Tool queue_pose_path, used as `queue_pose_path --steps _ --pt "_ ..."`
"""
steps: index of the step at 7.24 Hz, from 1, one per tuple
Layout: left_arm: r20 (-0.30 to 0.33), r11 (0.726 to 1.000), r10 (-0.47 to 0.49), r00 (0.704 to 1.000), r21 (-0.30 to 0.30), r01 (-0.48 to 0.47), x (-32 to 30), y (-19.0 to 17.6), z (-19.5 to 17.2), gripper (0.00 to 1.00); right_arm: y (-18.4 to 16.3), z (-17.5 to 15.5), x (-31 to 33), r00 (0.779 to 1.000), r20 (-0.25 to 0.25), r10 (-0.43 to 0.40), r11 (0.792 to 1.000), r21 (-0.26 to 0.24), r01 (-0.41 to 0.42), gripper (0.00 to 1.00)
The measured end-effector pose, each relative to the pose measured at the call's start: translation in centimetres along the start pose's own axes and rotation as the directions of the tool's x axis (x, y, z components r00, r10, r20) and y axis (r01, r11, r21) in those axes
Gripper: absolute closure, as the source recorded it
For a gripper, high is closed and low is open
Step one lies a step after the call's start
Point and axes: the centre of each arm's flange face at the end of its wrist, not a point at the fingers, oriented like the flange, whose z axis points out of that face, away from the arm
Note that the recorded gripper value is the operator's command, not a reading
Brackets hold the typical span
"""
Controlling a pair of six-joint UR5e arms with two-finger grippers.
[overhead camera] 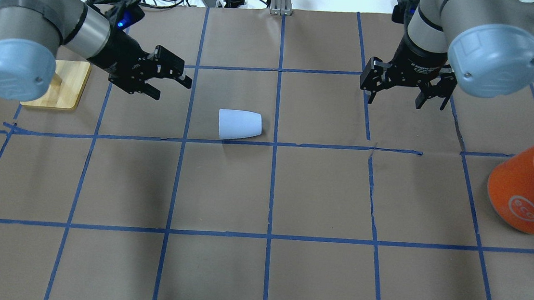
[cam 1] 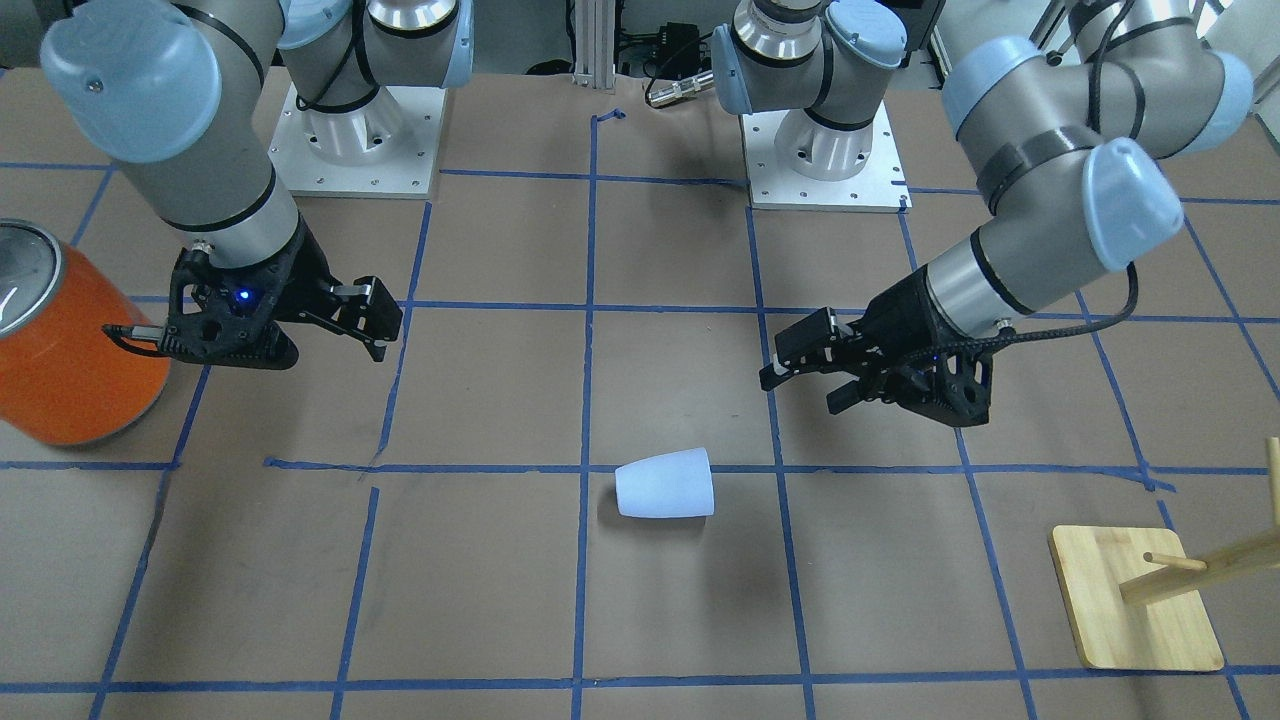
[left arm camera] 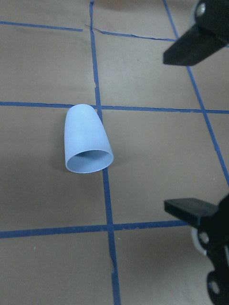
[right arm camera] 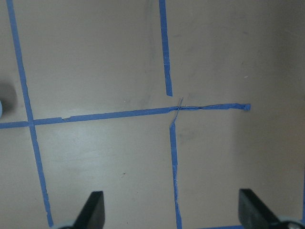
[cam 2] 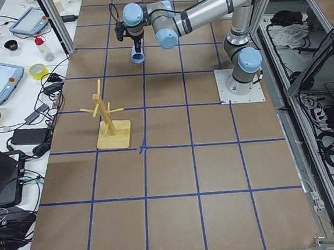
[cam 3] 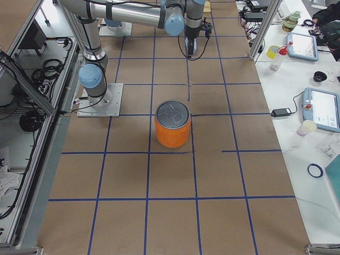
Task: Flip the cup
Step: 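Reach the left gripper toward the cup's open mouth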
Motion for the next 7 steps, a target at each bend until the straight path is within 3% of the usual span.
queue_pose_path --steps 3,7 --pt "-0.218 0.998 -0.053 0.974 -0.026 0.049 -3.3 -2.2 7.2 0.0 2.5 -3.0 0.3 0.999 0.005 0.035 0.999 -0.014 -0.035 0.0" --pt "-0.311 0.997 -0.082 0.947 -0.034 0.075 -6.2 -4.0 12.2 0.02 3.9 -4.2 0.5 1.0 -0.006 0.027 0.998 -0.058 -0.027 0.0"
